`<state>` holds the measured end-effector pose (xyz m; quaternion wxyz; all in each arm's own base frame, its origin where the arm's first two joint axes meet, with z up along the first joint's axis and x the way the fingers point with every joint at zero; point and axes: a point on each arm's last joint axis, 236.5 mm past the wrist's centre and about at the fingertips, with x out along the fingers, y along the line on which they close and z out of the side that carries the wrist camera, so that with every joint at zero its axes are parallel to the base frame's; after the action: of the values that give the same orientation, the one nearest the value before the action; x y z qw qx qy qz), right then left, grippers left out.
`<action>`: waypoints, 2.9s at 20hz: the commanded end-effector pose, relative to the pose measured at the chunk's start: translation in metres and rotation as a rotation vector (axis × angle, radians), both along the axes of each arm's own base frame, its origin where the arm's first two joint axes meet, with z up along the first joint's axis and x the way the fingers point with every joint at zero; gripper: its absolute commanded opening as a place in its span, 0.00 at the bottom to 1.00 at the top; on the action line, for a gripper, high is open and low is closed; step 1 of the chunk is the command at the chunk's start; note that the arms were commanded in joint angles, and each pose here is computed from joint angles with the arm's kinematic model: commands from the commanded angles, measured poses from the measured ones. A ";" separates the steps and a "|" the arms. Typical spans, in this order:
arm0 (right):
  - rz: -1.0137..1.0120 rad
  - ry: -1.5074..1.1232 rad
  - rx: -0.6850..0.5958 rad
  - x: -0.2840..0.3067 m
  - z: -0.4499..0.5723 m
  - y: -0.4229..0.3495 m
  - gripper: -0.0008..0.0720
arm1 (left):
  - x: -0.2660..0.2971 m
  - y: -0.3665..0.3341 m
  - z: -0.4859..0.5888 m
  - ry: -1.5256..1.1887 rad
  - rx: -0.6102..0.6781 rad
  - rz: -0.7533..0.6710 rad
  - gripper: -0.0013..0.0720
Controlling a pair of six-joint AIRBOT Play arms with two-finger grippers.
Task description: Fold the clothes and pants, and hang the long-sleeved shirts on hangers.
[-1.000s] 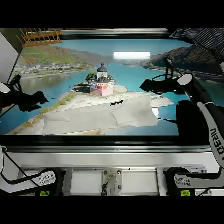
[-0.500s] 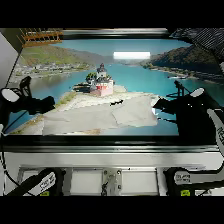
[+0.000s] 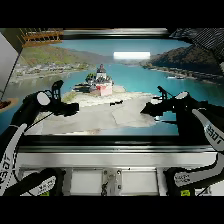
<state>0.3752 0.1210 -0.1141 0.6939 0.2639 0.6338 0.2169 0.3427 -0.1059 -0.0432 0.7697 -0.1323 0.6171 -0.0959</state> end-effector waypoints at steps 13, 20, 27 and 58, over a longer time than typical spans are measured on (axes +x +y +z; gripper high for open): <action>0.109 -0.062 -0.338 -0.014 0.179 -0.066 0.03 | 0.026 -0.186 -0.032 0.028 -0.133 -0.231 0.02; 0.227 -0.183 -0.415 -0.021 0.255 -0.014 0.03 | 0.007 -0.284 -0.065 0.081 -0.177 -0.401 0.02; 0.302 -0.296 -0.397 -0.025 0.287 0.030 0.03 | -0.001 -0.293 -0.083 0.124 -0.166 -0.417 0.02; 0.479 -0.523 0.121 -0.047 0.166 0.410 0.84 | 0.111 0.156 0.217 -0.449 -0.093 0.281 0.02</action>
<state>0.3113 0.5312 0.0326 0.7310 0.0605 0.4938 0.4671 0.4599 0.0431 0.1634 0.8790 -0.2362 0.4116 -0.0469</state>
